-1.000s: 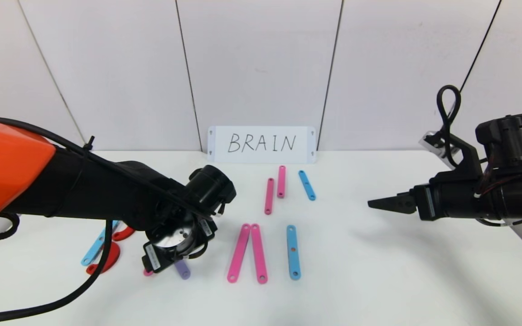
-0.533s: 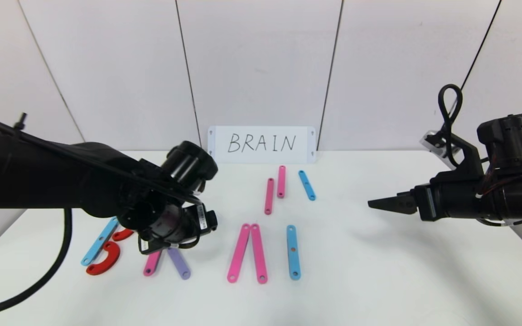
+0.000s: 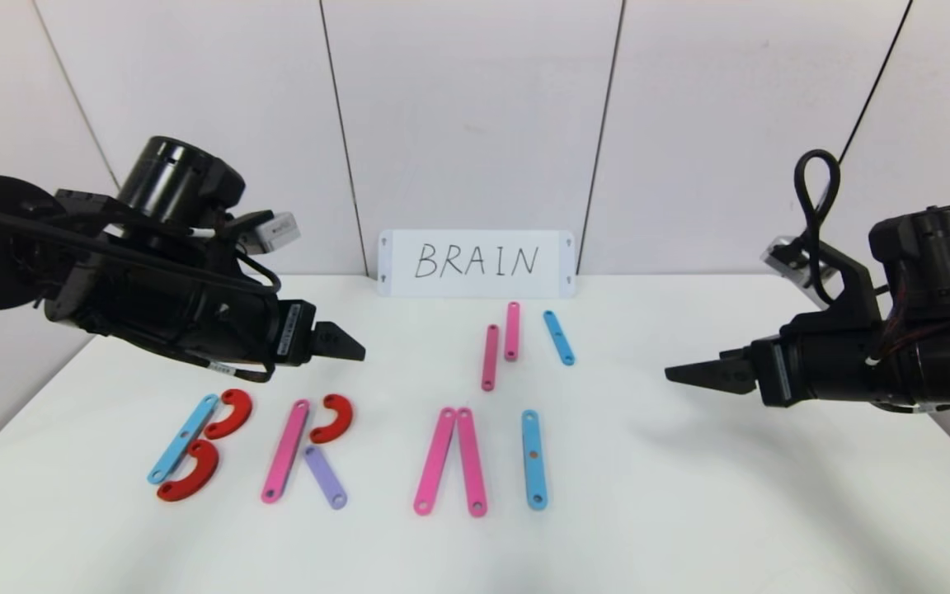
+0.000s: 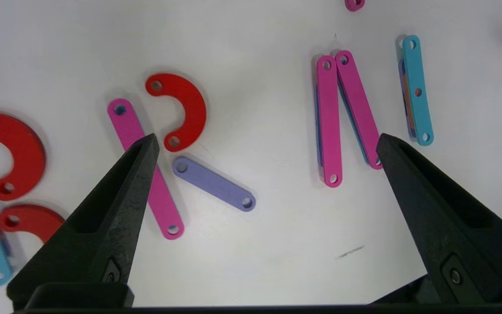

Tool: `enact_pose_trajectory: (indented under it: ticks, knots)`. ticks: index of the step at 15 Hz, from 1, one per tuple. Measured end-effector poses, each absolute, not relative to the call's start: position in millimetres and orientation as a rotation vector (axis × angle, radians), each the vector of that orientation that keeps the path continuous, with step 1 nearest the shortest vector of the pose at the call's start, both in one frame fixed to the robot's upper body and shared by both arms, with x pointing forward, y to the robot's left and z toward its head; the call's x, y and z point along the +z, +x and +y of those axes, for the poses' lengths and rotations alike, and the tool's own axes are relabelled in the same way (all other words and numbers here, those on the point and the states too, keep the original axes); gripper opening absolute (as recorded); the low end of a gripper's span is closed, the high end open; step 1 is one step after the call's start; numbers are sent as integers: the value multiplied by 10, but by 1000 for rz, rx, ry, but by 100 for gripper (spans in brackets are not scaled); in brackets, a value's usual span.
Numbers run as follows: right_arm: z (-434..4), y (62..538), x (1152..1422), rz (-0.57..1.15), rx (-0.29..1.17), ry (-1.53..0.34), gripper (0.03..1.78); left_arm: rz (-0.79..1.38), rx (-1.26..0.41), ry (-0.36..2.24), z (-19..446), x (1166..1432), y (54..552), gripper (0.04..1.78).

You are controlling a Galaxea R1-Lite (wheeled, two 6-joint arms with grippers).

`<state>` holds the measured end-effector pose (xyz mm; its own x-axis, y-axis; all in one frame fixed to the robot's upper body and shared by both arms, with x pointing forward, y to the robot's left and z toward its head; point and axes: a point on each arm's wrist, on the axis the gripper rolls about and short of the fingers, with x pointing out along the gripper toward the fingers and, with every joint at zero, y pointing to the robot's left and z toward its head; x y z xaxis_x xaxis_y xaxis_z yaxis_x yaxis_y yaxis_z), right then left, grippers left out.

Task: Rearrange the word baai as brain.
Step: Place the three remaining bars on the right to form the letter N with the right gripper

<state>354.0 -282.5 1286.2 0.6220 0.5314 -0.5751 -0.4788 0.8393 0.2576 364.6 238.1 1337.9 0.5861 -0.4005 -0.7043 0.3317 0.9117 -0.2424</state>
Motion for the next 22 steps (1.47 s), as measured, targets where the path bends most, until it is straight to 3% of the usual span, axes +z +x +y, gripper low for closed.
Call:
enact_pose_trajectory:
  ticks: [7, 12, 16, 22]
  knots:
    - [-2369, 3617, 13117, 622, 535, 5, 174, 731, -354, -64, 2795, 13772, 3698, 174]
    - [-1868, 3851, 13256, 611, 416, 8, 174, 627, -355, -23, 3157, 13996, 3627, 174]
    - [-1493, 4142, 13139, 615, 365, -2, 174, 625, -363, -30, 3183, 13993, 3651, 174]
    - [-949, 4607, 12742, 618, 323, 7, 174, 670, -402, -49, 3164, 13840, 3837, 174]
